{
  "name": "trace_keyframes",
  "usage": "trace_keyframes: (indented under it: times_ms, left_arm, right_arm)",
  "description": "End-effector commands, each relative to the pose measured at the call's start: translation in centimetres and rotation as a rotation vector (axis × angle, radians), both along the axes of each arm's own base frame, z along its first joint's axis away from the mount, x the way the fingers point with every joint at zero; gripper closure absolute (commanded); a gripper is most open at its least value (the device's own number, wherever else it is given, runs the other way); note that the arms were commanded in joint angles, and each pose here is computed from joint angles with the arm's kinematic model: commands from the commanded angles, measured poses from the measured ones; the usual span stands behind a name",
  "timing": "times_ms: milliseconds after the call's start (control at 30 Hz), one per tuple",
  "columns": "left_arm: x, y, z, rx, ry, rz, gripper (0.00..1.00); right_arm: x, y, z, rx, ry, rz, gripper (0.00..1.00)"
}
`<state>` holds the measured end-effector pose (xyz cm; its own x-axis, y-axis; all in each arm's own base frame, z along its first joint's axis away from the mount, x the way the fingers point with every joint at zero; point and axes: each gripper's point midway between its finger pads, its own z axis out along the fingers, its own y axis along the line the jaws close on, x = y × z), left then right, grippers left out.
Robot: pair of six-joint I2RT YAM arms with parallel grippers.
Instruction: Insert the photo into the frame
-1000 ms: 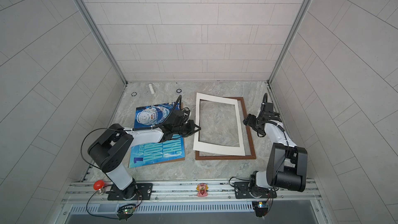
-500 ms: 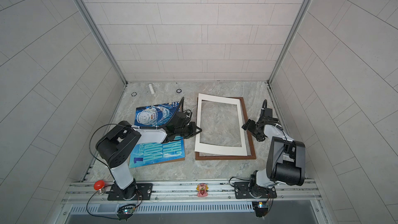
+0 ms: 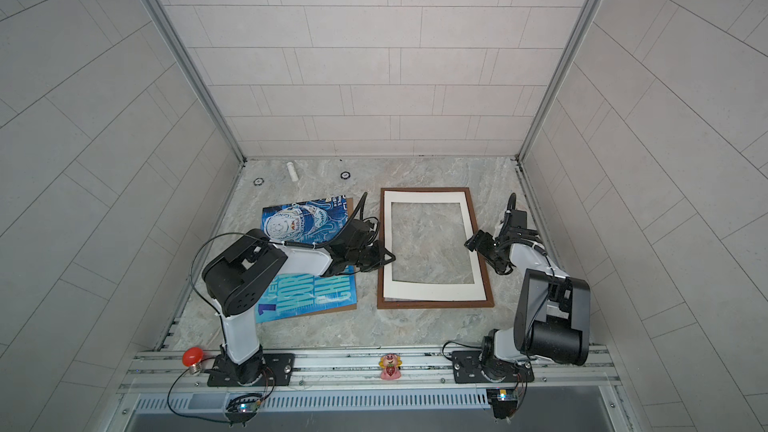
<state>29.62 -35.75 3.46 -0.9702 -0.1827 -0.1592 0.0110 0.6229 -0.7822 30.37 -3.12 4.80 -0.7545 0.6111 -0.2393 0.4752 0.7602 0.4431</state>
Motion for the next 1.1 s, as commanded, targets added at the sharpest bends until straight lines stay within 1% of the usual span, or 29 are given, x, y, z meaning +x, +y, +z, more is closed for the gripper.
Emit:
trace_keyframes:
  times_ms: [0,100,233,267,333,433,533,600,700,867,900,1067]
  left_arm:
    - [0.0,-0.7,-0.5,0.022,-0.007,-0.03,0.89]
    - [-0.1,-0.8,-0.9,0.027,0.004,-0.041,0.88]
    - [-0.4,-0.7,-1.4,0.056,0.015,-0.05,0.82]
    - [-0.4,-0.4,-1.7,0.08,0.023,-0.05,0.79]
    - [-0.6,0.1,-2.0,0.126,0.032,-0.053,0.7]
    - [-0.8,0.7,-1.9,0.191,0.041,-0.072,0.59]
    - [-1.0,1.0,-1.7,0.261,0.055,-0.109,0.57]
    - [-1.1,1.4,-1.8,0.311,0.068,-0.132,0.54]
    - [-1.5,2.1,-1.6,0.388,0.085,-0.162,0.46]
    - [-1.6,4.0,-0.7,0.533,0.073,-0.201,0.36]
    - [-1.4,4.2,-0.3,0.551,0.066,-0.206,0.33]
    - [-1.8,4.8,0.6,0.607,0.071,-0.263,0.29]
  right_arm:
    - [-0.4,0.4,-0.8,0.033,0.012,-0.004,0.13]
    - [-0.5,0.5,-0.9,0.036,0.011,-0.004,0.13]
    - [-0.5,0.5,-0.7,0.038,0.004,-0.006,0.13]
    - [-0.5,0.5,-0.7,0.038,0.002,-0.006,0.13]
    - [-0.3,0.5,-0.5,0.043,-0.005,-0.007,0.13]
    - [-0.1,0.6,-0.2,0.053,-0.025,-0.012,0.13]
    - [0.2,0.8,0.0,0.081,-0.045,-0.013,0.13]
    - [0.4,0.9,0.1,0.093,-0.058,-0.013,0.14]
    - [0.8,0.9,0.6,0.109,-0.084,-0.021,0.14]
    - [1.0,1.1,1.4,0.113,-0.118,-0.018,0.14]
    - [1.0,1.1,1.5,0.111,-0.124,-0.017,0.14]
    - [0.8,1.3,2.2,0.107,-0.155,-0.004,0.14]
